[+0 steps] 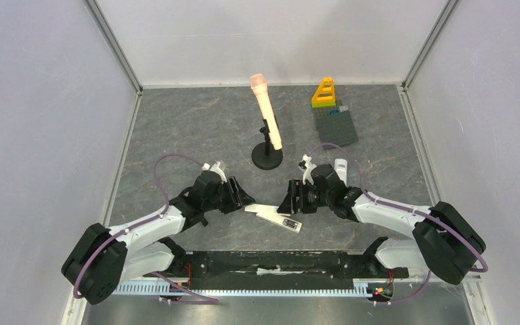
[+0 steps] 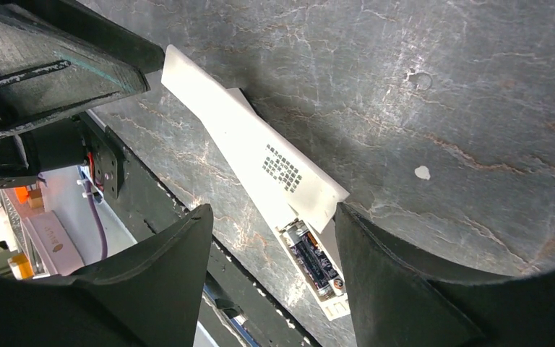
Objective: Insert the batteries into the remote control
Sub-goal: Pick up the battery cover at the center of the board.
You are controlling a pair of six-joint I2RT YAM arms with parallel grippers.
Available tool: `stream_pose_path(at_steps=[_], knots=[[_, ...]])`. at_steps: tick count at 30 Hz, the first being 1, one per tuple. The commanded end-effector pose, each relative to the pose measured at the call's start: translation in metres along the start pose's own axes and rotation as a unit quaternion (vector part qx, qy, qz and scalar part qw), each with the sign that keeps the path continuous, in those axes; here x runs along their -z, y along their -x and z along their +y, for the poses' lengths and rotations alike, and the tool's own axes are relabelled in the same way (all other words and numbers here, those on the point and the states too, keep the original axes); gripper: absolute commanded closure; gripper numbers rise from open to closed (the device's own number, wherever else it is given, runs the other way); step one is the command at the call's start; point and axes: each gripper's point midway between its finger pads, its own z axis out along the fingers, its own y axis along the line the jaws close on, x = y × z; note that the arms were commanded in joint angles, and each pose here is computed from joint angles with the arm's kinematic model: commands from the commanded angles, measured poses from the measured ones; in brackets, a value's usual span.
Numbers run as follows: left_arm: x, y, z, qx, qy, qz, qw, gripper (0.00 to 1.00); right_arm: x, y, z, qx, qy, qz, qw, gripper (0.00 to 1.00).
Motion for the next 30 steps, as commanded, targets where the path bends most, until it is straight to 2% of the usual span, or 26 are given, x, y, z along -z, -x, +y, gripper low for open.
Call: stream_pose_path(at_steps=[1, 10, 20, 27, 30], knots=[[0.003, 0.001, -0.020, -0.022, -0.042, 0.004, 0.999, 0.45, 0.004, 0.020, 0.015, 0.026, 0.013, -0.033, 0.999, 0.35], [0.005, -0.004, -0.019, -0.019, -0.046, 0.014, 0.999, 0.45, 0.006, 0.013, 0.018, 0.026, 0.024, -0.019, 0.999, 0.35], [0.013, -0.014, -0.013, -0.012, -0.055, 0.016, 0.998, 0.54, 0.008, 0.010, 0.026, 0.042, 0.038, 0.007, 0.998, 0.35], [0.016, -0.020, -0.005, -0.006, -0.052, 0.016, 0.999, 0.53, 0.008, 0.010, 0.025, 0.045, 0.029, 0.013, 0.998, 0.35], [0.015, -0.020, -0.002, -0.005, -0.044, 0.016, 0.999, 0.50, 0.007, 0.011, 0.020, 0.048, 0.015, 0.015, 0.999, 0.35]])
